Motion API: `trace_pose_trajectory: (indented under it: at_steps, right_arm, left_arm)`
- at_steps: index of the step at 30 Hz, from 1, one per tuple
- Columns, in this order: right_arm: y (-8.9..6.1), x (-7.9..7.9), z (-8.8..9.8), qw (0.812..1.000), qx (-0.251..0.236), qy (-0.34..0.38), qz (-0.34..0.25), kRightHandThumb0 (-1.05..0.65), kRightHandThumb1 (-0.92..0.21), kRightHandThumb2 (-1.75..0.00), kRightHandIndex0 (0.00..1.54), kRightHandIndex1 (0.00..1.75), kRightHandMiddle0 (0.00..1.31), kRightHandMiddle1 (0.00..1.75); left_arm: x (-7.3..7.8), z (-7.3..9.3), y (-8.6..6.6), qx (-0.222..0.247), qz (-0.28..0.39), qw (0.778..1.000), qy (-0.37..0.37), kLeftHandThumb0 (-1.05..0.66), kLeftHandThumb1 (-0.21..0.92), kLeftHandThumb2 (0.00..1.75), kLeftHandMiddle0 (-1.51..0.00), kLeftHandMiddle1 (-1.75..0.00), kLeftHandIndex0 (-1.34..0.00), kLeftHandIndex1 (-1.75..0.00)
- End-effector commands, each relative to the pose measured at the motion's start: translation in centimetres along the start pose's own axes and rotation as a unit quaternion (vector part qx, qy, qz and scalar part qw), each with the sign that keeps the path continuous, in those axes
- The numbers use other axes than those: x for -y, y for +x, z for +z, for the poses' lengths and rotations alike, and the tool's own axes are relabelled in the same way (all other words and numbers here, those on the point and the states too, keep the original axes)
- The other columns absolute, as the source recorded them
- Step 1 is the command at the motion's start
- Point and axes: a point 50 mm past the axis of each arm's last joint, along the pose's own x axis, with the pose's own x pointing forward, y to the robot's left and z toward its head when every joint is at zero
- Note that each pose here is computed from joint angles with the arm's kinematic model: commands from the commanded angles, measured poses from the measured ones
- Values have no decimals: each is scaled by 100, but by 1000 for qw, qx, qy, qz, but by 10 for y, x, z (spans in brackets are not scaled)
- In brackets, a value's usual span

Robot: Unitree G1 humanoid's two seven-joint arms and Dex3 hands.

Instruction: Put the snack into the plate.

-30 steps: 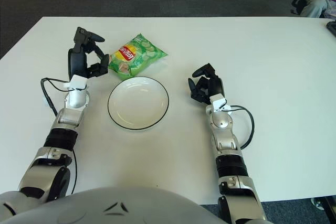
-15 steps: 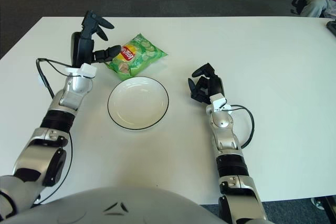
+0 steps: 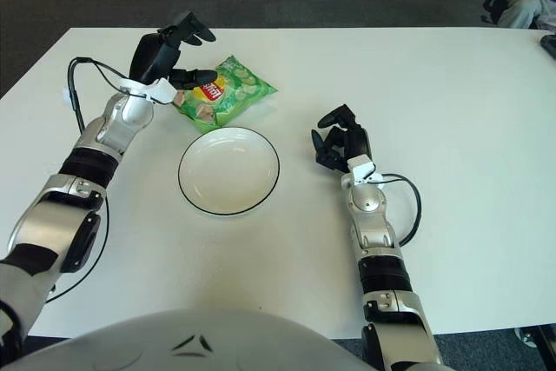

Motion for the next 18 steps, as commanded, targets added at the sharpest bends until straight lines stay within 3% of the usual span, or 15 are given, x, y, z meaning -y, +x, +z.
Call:
trace_pose_trajectory:
  at_steps: [1, 9, 18]
  right_arm:
    - [-17, -3, -27, 997, -73, -16, 14, -40, -64, -89, 86, 175, 38, 175]
    - [-16, -4, -28, 997, -73, -16, 14, -40, -64, -89, 86, 175, 38, 175]
    - [-17, -4, -27, 997, -74, -18, 14, -40, -64, -89, 86, 175, 38, 175]
  left_arm:
    - [0, -4, 4, -33, -43, 998, 15, -70, 92, 38, -52, -5, -24, -49]
    - [15, -8, 16, -139, -143, 980, -9, -85, 92, 36, -13, 0, -10, -16]
    - [43, -14, 20, -194, -180, 964, -17, -97, 92, 45, -2, 0, -3, -8]
